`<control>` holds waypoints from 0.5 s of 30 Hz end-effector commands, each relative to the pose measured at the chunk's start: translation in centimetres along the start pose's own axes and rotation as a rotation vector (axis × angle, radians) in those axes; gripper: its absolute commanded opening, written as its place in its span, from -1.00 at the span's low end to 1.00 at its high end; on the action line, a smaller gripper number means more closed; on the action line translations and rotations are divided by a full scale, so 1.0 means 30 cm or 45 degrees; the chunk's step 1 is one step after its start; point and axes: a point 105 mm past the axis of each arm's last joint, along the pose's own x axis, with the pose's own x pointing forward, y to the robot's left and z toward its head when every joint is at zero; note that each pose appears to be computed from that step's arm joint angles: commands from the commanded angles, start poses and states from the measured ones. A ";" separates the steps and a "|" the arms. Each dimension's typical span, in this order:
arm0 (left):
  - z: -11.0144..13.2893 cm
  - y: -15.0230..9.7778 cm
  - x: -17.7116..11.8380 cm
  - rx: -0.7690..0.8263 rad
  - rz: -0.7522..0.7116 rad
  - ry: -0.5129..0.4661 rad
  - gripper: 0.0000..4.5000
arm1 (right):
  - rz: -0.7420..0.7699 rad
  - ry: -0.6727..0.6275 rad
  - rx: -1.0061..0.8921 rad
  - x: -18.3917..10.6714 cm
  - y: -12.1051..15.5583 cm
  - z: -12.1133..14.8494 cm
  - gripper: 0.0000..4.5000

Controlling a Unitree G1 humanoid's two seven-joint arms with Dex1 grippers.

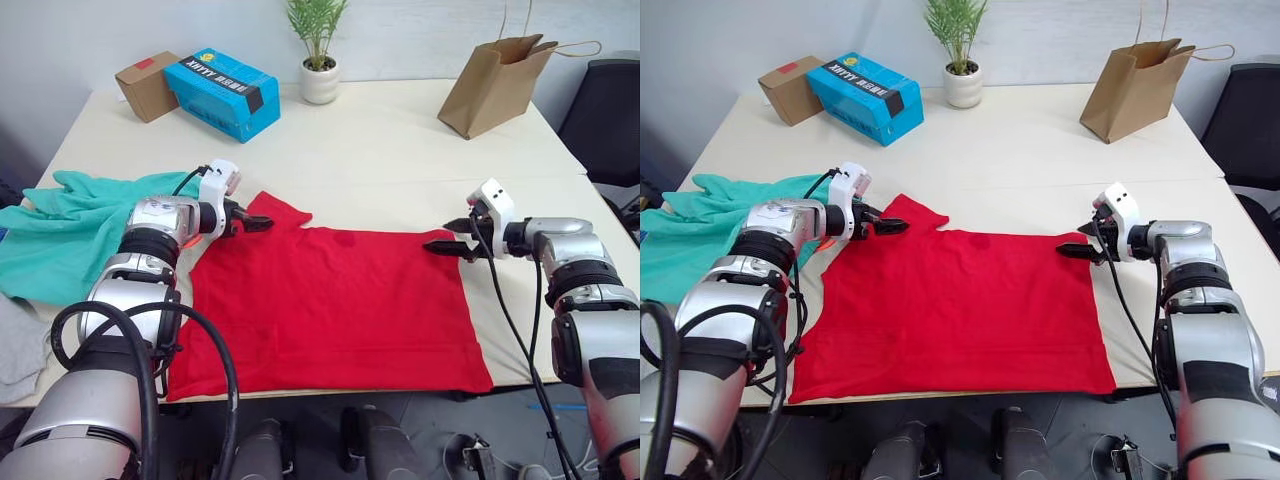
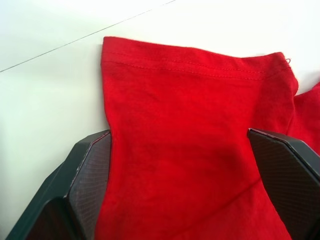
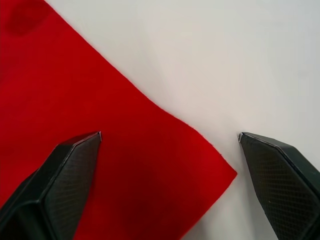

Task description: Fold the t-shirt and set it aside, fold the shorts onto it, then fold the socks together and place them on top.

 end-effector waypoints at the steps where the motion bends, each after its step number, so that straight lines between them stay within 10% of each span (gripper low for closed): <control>1: -0.007 -0.002 0.012 0.004 0.014 0.012 0.89 | -0.046 -0.011 0.010 0.000 -0.014 0.012 1.00; 6: -0.007 0.006 0.020 -0.018 0.049 -0.036 0.29 | -0.030 -0.022 0.025 0.009 -0.007 0.016 1.00; 15: -0.014 0.008 0.033 -0.040 0.069 -0.085 -1.00 | 0.009 -0.051 -0.009 0.012 0.006 0.028 -0.38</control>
